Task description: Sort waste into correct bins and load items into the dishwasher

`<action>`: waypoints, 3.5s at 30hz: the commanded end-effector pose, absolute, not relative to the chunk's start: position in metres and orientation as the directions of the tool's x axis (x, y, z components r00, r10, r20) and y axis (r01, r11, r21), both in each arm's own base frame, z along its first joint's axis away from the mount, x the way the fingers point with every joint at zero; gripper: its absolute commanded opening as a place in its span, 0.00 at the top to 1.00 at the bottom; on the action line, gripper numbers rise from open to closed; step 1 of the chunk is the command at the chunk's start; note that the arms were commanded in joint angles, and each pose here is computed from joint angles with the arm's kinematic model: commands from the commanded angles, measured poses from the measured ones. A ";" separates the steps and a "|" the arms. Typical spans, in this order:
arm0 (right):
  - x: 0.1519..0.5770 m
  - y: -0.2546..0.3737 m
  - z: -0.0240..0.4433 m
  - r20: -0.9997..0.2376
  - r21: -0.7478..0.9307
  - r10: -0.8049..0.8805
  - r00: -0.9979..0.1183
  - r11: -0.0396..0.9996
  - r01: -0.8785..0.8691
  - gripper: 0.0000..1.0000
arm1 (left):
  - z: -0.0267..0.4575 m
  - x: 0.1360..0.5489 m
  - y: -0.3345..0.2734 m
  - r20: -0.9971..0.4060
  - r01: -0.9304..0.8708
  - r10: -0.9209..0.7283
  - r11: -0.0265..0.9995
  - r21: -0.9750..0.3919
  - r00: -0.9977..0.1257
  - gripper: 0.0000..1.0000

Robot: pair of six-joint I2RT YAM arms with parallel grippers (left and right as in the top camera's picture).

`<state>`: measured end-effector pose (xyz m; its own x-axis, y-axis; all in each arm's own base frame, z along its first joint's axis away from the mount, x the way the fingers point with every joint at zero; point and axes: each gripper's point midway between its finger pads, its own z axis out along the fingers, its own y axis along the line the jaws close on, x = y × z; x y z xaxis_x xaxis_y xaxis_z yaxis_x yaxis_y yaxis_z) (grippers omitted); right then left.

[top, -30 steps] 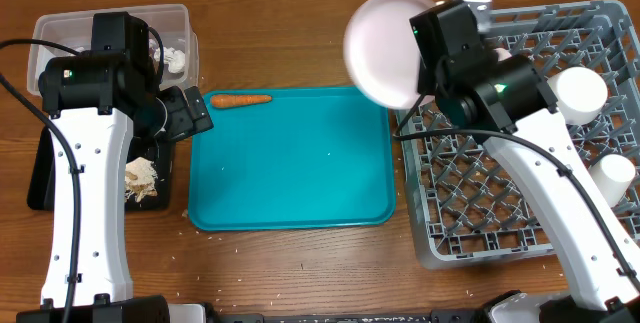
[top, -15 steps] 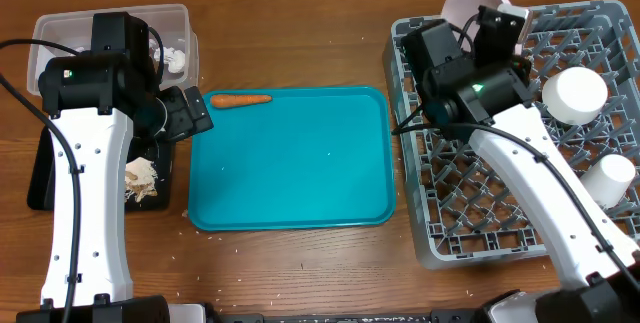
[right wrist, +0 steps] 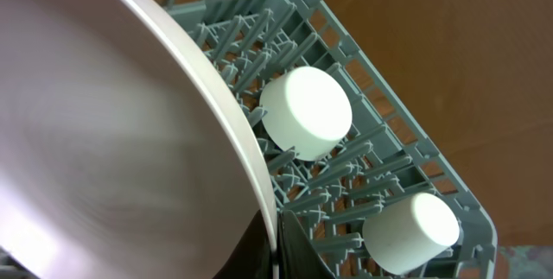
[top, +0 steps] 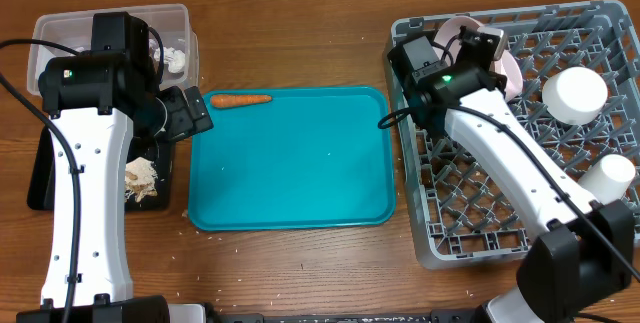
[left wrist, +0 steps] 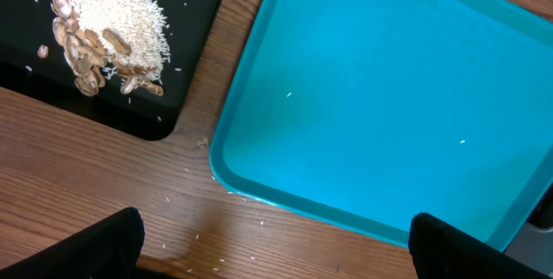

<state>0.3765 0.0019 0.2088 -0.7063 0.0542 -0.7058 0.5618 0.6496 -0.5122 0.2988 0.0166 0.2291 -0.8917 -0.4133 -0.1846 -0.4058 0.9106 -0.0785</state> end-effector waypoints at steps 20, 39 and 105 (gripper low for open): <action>0.354 0.029 0.154 -0.514 -0.428 0.214 -0.831 0.776 0.464 0.96 | 0.231 0.299 0.017 -0.189 -0.400 -0.409 0.913 -0.083 -0.893 0.00; 0.328 0.017 0.185 -0.568 -0.351 0.329 -0.754 0.732 0.584 0.96 | 0.231 0.299 0.017 -0.189 -0.400 -0.409 0.913 -0.083 -0.893 0.00; 0.321 0.023 0.168 -0.580 -0.177 0.586 -0.566 0.587 0.790 0.94 | 0.231 0.298 0.017 -0.187 -0.387 -0.395 0.919 -0.079 -0.900 0.00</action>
<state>0.3190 0.0250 0.1711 -0.5799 0.5807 -0.5715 0.7781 0.6027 -0.1771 0.2987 0.0166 0.2291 -0.8934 -0.4098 -0.1842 -0.4024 0.9122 -0.0775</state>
